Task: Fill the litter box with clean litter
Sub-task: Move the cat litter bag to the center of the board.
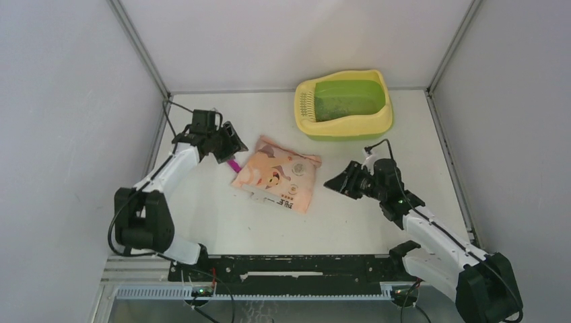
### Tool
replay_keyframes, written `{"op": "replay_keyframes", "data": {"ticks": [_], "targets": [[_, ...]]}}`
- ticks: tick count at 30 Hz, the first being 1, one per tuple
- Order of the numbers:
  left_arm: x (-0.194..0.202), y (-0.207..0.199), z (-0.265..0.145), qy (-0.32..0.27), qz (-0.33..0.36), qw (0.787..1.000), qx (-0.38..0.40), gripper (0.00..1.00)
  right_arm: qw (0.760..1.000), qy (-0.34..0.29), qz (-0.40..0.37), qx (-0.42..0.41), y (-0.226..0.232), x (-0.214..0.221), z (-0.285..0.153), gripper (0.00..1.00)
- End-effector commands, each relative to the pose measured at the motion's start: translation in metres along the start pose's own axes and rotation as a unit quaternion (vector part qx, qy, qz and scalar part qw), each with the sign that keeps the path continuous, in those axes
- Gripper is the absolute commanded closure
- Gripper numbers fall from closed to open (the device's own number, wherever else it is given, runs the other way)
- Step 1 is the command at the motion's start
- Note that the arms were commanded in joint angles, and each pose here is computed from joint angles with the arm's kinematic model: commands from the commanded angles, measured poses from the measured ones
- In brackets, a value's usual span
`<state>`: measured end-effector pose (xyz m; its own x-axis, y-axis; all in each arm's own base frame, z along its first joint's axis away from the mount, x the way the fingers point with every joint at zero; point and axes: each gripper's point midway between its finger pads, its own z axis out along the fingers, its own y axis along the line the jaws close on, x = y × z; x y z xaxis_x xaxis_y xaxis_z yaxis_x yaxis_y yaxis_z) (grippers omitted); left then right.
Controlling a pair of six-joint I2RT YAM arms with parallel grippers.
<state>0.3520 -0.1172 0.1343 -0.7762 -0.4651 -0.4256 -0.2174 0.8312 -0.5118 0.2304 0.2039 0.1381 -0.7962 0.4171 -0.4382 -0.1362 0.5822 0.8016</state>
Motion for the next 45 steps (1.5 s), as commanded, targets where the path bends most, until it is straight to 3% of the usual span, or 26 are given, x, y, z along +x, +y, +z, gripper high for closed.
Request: {"op": "replay_keyframes", "data": {"ticks": [1, 4, 9, 18, 33, 41, 45], "targets": [[-0.032, -0.013, 0.015, -0.011, 0.056, 0.998, -0.02, 0.46, 0.998, 0.039, -0.019, 0.048, -0.004, 0.023, -0.001, 0.47], [-0.035, 0.0, 0.04, -0.003, 0.068, 0.996, -0.058, 0.65, 0.998, 0.047, -0.015, 0.041, 0.001, 0.029, 0.004, 0.47], [-0.039, 0.016, 0.072, 0.011, 0.072, 0.993, -0.093, 0.7, 0.998, 0.058, -0.019, 0.032, 0.008, 0.037, 0.007, 0.47], [0.0, 0.051, 0.102, 0.061, 0.0, 0.99, -0.129, 0.62, 0.997, 0.068, -0.023, 0.018, 0.015, 0.043, 0.009, 0.47], [0.037, 0.102, 0.066, 0.052, -0.018, 0.98, -0.191, 0.6, 0.996, 0.084, -0.033, 0.011, 0.017, 0.06, 0.013, 0.48], [0.035, 0.083, 0.062, 0.04, -0.01, 0.987, -0.154, 0.6, 0.996, 0.068, -0.048, 0.03, 0.02, 0.037, 0.02, 0.45], [0.043, 0.073, 0.079, 0.071, 0.022, 0.985, -0.157, 0.61, 0.994, 0.071, -0.057, 0.054, 0.021, 0.022, 0.03, 0.45]]}}
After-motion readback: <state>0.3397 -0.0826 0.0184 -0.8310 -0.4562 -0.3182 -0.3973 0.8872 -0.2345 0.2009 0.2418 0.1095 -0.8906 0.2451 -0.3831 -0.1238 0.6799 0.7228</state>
